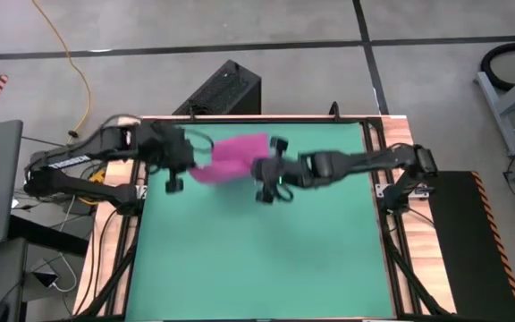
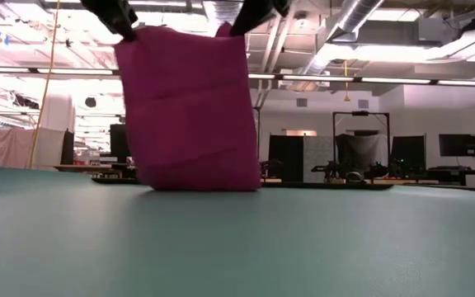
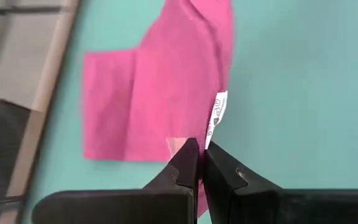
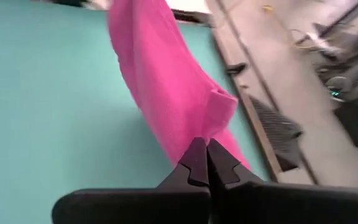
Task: Roll towel
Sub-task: Roll the pink towel
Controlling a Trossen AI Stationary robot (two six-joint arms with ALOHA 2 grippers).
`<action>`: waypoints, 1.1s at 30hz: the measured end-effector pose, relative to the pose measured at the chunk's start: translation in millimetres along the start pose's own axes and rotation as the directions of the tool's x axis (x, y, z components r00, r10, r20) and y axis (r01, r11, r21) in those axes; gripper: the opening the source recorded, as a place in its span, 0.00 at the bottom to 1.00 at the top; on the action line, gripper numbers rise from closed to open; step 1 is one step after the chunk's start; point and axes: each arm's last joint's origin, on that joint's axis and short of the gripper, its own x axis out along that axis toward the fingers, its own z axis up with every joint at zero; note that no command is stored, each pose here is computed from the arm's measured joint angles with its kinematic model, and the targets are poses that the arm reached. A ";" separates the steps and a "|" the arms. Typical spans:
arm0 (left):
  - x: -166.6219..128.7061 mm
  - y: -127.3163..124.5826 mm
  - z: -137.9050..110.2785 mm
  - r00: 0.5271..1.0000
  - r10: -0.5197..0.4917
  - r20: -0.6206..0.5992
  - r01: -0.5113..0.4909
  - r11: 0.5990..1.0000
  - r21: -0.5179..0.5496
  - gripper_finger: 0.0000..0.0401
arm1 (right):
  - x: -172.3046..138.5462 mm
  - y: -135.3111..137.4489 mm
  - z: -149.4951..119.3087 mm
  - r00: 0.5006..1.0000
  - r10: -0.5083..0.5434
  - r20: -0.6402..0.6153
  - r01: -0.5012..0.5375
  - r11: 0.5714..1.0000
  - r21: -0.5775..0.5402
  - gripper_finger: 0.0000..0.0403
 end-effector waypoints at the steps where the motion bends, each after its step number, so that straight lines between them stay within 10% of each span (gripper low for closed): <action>1: 6.0 -8.6 -3.2 0.999 -0.034 -0.020 0.034 0.999 0.004 0.00 | -3.3 11.7 -1.5 1.000 0.025 -0.006 -0.025 1.000 0.000 0.00; 14: 76.1 -92.6 -58.5 0.959 -0.264 -0.102 0.261 0.965 -0.039 0.00 | 31.1 147.1 -59.1 0.960 0.142 -0.239 -0.150 0.989 -0.016 0.00; 33: 99.7 -123.5 -81.7 0.928 -0.364 0.073 0.369 0.926 -0.076 0.00 | 17.3 179.8 -65.7 0.963 0.185 -0.197 -0.148 0.970 0.192 0.00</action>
